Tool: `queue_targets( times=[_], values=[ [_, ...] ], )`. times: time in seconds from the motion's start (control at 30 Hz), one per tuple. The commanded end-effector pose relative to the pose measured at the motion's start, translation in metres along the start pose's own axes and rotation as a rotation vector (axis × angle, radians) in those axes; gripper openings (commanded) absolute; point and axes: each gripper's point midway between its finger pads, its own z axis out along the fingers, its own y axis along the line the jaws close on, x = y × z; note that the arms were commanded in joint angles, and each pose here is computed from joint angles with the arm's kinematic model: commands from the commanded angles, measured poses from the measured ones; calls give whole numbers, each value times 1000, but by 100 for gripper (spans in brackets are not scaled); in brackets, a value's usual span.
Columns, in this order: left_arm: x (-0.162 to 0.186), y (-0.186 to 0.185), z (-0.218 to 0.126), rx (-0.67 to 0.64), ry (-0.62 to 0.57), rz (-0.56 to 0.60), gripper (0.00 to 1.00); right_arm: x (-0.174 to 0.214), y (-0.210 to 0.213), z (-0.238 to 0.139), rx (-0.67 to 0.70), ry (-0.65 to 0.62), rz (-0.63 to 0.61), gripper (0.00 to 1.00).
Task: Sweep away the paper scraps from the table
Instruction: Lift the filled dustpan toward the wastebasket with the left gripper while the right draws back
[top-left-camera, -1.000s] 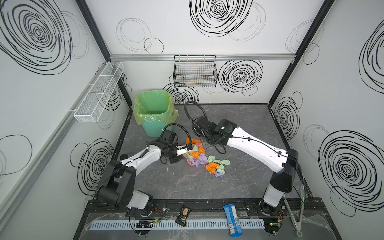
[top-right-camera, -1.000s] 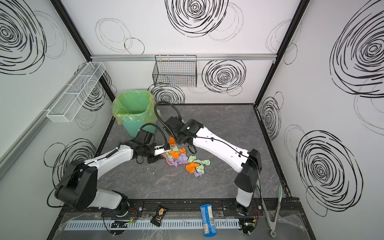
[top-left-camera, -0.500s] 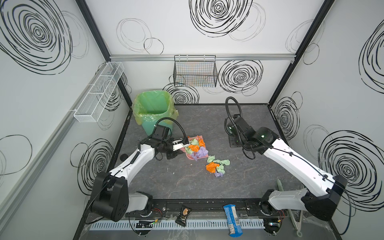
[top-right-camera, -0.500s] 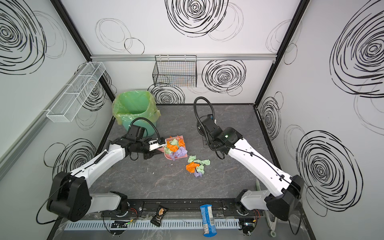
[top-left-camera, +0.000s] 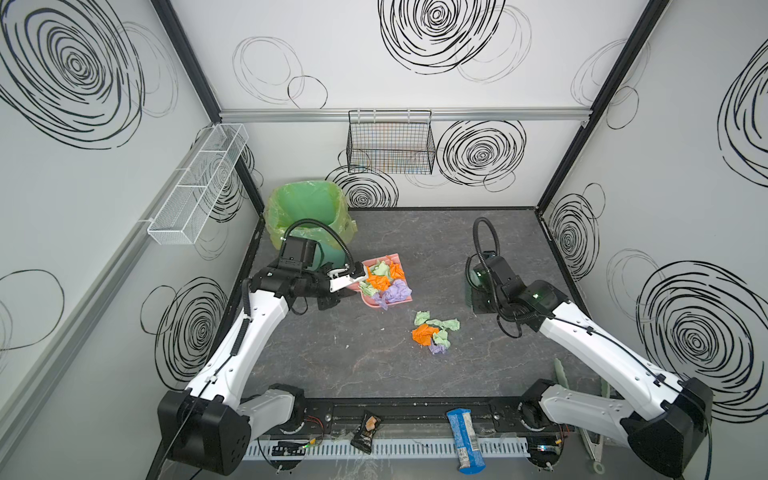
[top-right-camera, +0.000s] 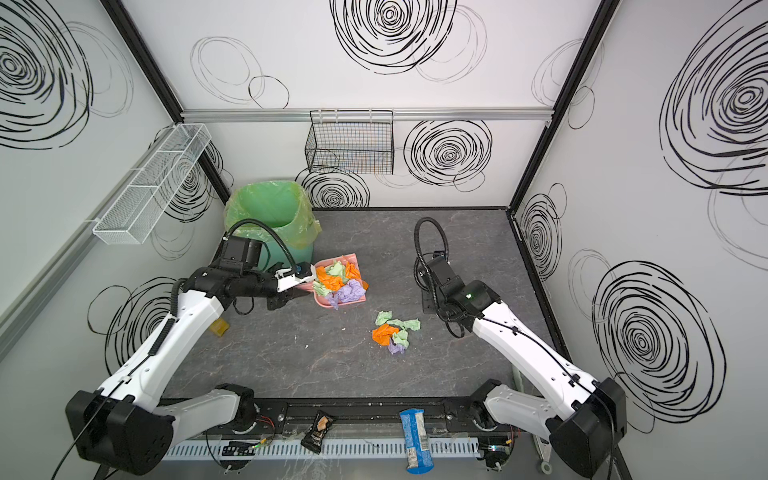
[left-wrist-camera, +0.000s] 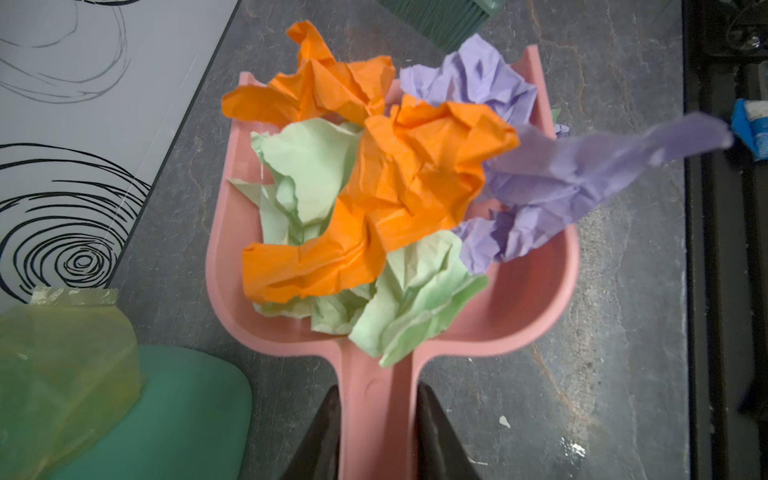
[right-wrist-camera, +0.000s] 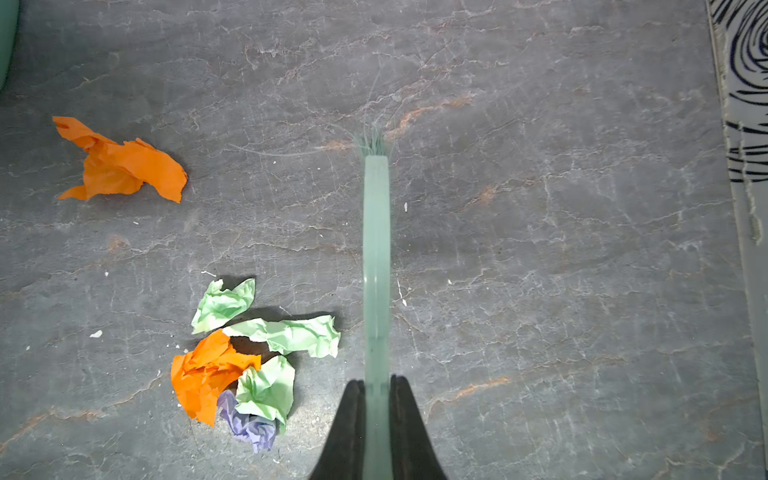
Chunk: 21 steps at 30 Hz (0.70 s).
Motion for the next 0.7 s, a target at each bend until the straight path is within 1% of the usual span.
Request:
queue_targets(
  times=[0.0, 0.3, 0.67],
  values=[
    [-8, -5, -19, 20, -32, 8, 0, -10, 4, -2, -36, -54, 19, 0],
    [-12, 15, -53, -58, -65, -2, 0, -6, 7, 7, -45, -41, 7, 0],
    [-11, 53, -80, -124, -58, -6, 0, -4, 14, 16, -62, -18, -12, 0]
  ],
)
